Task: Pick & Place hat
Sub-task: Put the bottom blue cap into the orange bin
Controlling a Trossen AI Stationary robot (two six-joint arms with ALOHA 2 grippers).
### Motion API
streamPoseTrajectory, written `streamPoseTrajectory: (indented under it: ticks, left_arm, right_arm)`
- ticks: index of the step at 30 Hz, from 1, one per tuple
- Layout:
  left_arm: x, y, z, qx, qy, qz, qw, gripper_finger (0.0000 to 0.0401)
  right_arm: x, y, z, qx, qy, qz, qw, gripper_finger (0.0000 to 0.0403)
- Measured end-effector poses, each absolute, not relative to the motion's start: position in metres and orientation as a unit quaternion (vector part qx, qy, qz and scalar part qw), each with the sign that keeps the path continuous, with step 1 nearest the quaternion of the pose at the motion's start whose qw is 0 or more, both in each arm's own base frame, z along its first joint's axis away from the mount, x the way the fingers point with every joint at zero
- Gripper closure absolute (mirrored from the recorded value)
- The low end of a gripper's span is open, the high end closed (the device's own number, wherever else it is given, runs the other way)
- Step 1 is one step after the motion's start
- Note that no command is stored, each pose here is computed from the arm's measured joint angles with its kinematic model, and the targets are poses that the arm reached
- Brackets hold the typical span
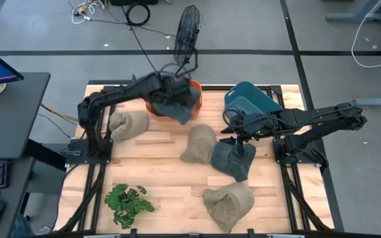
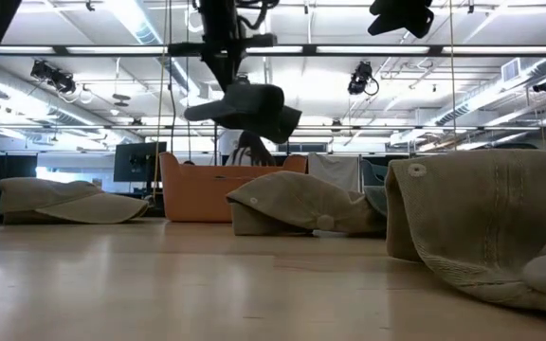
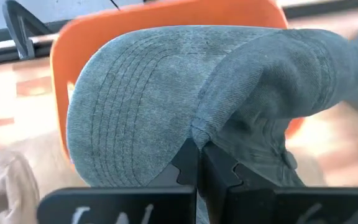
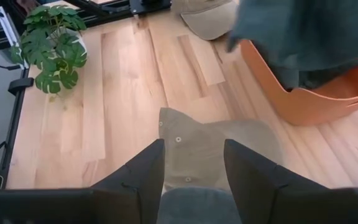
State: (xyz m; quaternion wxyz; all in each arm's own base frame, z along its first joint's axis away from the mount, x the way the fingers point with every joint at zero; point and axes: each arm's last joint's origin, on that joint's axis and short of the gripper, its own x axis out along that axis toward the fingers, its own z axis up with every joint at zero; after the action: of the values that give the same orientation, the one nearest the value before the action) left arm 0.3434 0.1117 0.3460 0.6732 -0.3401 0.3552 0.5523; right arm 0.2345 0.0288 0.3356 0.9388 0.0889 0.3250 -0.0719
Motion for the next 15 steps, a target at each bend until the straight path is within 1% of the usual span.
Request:
streamPoseTrajectory:
  ticks: [4, 8, 15]
  left_arm:
    - [0.339, 0.142, 0.348, -0.342, 0.33, 0.562, 0.677, 0.0394]
    - [0.332, 0.166, 0.349, -0.372, 0.312, 0.564, 0.668, 0.0394]
    - [0.336, 0.18, 0.337, -0.392, 0.306, 0.575, 0.65, 0.0394]
  right_arm:
    - [0.234, 0.029, 0.336, 0.088, 0.325, -0.072, 0.939, 0.0231]
    - [0.235, 0.029, 0.336, 0.088, 0.325, -0.071, 0.939, 0.0231]
    - [0.235, 0.029, 0.336, 0.088, 0.321, -0.072, 0.94, 0.0231]
